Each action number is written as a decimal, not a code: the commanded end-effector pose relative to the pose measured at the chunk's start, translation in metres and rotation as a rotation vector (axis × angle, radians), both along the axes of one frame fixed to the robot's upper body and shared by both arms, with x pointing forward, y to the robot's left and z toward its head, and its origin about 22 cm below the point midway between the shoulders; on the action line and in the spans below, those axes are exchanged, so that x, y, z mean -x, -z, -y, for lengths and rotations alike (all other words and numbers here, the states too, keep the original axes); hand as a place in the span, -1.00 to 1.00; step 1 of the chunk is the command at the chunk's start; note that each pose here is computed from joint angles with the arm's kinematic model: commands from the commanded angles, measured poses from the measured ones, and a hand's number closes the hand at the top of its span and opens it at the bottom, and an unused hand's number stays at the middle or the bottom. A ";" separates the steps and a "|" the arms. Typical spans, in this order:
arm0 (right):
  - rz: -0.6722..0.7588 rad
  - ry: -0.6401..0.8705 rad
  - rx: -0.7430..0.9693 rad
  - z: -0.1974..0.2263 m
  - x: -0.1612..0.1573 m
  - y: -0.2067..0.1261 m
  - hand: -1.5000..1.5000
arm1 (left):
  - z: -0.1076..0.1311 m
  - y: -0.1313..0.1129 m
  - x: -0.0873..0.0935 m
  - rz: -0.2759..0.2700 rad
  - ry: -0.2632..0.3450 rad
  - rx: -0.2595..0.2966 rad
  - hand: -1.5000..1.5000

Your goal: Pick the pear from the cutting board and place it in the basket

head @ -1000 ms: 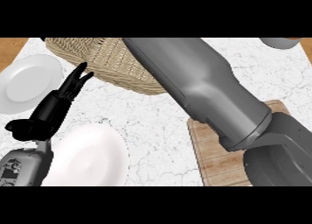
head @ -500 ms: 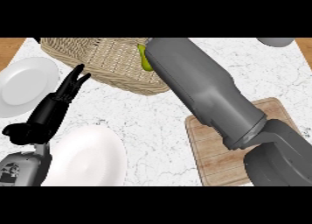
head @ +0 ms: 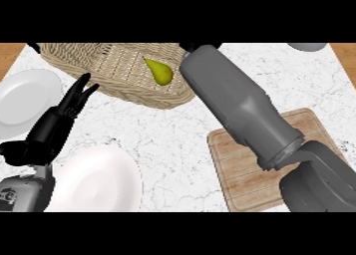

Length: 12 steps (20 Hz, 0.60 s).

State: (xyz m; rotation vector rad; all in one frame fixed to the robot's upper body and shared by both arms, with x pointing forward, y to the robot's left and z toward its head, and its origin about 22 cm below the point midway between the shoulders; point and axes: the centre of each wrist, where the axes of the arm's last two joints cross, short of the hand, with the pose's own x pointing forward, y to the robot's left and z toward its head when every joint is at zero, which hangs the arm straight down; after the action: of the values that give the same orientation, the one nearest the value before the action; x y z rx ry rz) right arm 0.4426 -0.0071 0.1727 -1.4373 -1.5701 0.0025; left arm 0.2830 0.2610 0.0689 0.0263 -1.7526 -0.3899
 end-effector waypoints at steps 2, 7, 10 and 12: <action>0.040 0.079 -0.197 0.005 -0.001 0.011 -1.00 | -0.009 0.011 0.003 -0.054 -0.028 -0.009 0.00; 0.064 0.059 -0.174 0.008 -0.003 0.012 -1.00 | -0.014 0.006 0.004 -0.060 -0.007 -0.008 0.00; 0.119 0.009 -0.196 -0.010 0.001 -0.018 -1.00 | 0.009 0.007 -0.007 -0.060 -0.006 -0.024 0.00; 0.173 -0.017 -0.270 -0.006 0.000 -0.015 -1.00 | -0.004 0.007 0.006 -0.067 -0.010 -0.006 0.00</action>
State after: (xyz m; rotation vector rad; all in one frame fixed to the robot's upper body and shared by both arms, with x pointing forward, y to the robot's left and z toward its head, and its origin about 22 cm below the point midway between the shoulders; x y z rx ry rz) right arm 0.4452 -0.0101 0.1743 -1.3899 -1.6592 -0.1199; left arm 0.2779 0.2625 0.0663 0.0233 -1.7416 -0.3943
